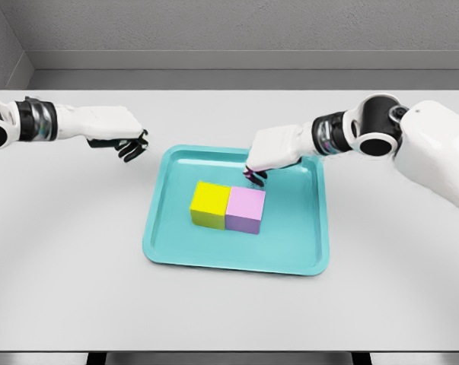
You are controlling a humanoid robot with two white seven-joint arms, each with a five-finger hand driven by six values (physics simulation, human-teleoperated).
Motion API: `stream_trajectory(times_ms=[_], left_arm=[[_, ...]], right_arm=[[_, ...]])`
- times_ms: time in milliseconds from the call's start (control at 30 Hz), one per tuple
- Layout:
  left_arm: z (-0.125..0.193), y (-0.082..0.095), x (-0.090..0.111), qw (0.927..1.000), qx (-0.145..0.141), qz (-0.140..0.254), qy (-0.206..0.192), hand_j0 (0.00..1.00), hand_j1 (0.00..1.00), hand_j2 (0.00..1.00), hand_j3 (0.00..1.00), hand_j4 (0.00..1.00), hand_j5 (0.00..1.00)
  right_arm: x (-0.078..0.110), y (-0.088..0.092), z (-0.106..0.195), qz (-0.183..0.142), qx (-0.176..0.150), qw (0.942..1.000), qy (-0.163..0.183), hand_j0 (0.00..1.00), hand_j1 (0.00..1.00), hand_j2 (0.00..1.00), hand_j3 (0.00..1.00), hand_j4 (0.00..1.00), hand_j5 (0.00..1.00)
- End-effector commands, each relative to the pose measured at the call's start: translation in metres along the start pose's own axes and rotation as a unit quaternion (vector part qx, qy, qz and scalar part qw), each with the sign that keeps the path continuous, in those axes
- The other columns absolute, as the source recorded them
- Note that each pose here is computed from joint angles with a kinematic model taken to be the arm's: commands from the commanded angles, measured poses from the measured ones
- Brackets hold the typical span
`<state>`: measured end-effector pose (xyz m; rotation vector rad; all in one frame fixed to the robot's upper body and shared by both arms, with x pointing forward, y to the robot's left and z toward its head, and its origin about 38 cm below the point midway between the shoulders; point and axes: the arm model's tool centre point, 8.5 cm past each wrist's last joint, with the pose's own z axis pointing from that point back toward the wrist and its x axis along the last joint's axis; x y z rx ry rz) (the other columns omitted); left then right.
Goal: Push two cubes
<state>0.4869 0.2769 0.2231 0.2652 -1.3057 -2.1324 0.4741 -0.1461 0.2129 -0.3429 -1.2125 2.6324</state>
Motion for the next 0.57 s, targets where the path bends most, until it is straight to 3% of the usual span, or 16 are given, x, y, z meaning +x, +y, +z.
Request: stream_trajectory(times_ms=[0, 33, 67, 100, 133, 167, 200, 233, 267, 333, 433, 533], left_arm=[[0.028, 0.003, -0.023, 0.9971, 0.043, 0.060, 0.018, 0.05, 0.05, 0.05, 0.05, 0.05, 0.05], [0.031, 0.002, -0.028, 0.9964, 0.047, 0.067, 0.024, 0.05, 0.05, 0.05, 0.05, 0.05, 0.05], [0.036, 0.007, -0.029, 0.9950, 0.062, 0.075, 0.023, 0.05, 0.05, 0.05, 0.05, 0.05, 0.05], [0.051, -0.004, -0.043, 0.9894, 0.082, 0.115, 0.036, 0.05, 0.05, 0.05, 0.05, 0.05, 0.05], [0.069, -0.011, -0.060, 0.9812, 0.106, 0.152, 0.055, 0.26, 0.26, 0.26, 0.26, 0.26, 0.26], [0.077, -0.013, -0.071, 0.9739, 0.127, 0.175, 0.068, 0.85, 0.85, 0.85, 0.85, 0.85, 0.85], [0.081, -0.018, -0.075, 0.9717, 0.128, 0.183, 0.076, 1.00, 1.00, 1.00, 1.00, 1.00, 1.00], [0.080, -0.023, -0.076, 0.9713, 0.125, 0.187, 0.078, 1.00, 1.00, 1.00, 1.00, 1.00, 1.00], [0.080, -0.026, -0.076, 0.9713, 0.123, 0.188, 0.079, 1.00, 1.00, 1.00, 1.00, 1.00, 1.00], [0.080, -0.028, -0.076, 0.9711, 0.121, 0.190, 0.079, 1.00, 1.00, 1.00, 1.00, 1.00, 1.00], [0.079, -0.032, -0.076, 0.9705, 0.119, 0.194, 0.079, 1.00, 1.00, 1.00, 1.00, 1.00, 1.00], [0.079, -0.032, -0.076, 0.9702, 0.121, 0.195, 0.078, 1.00, 1.00, 1.00, 1.00, 1.00, 1.00]], right_arm=[[-0.026, -0.005, 0.023, -0.018, -0.022, 0.9987, 0.043, 0.44, 0.44, 0.44, 0.44, 0.44, 0.44], [-0.041, -0.009, 0.043, -0.024, -0.040, 0.9964, 0.071, 0.54, 0.54, 0.54, 0.54, 0.54, 0.54], [-0.053, -0.011, 0.065, -0.033, -0.058, 0.9931, 0.096, 0.88, 0.88, 0.88, 0.88, 0.88, 0.88], [-0.074, -0.008, 0.110, -0.056, -0.092, 0.9839, 0.143, 1.00, 1.00, 1.00, 1.00, 1.00, 1.00], [-0.089, 0.018, 0.161, -0.086, -0.108, 0.9708, 0.196, 1.00, 1.00, 1.00, 1.00, 1.00, 1.00], [-0.098, 0.038, 0.191, -0.114, -0.120, 0.9588, 0.231, 1.00, 1.00, 1.00, 1.00, 1.00, 1.00], [-0.104, 0.057, 0.198, -0.140, -0.115, 0.9527, 0.244, 1.00, 1.00, 1.00, 1.00, 1.00, 1.00], [-0.107, 0.071, 0.195, -0.159, -0.103, 0.9506, 0.246, 1.00, 1.00, 1.00, 1.00, 1.00, 1.00], [-0.102, 0.086, 0.185, -0.170, -0.088, 0.9522, 0.238, 1.00, 1.00, 1.00, 1.00, 1.00, 1.00], [-0.101, 0.090, 0.183, -0.173, -0.084, 0.9523, 0.236, 1.00, 1.00, 1.00, 1.00, 1.00, 1.00], [-0.087, 0.102, 0.149, -0.167, -0.039, 0.9647, 0.200, 1.00, 1.00, 1.00, 1.00, 1.00, 1.00], [-0.085, 0.103, 0.144, -0.165, -0.034, 0.9663, 0.194, 1.00, 1.00, 1.00, 1.00, 1.00, 1.00]])
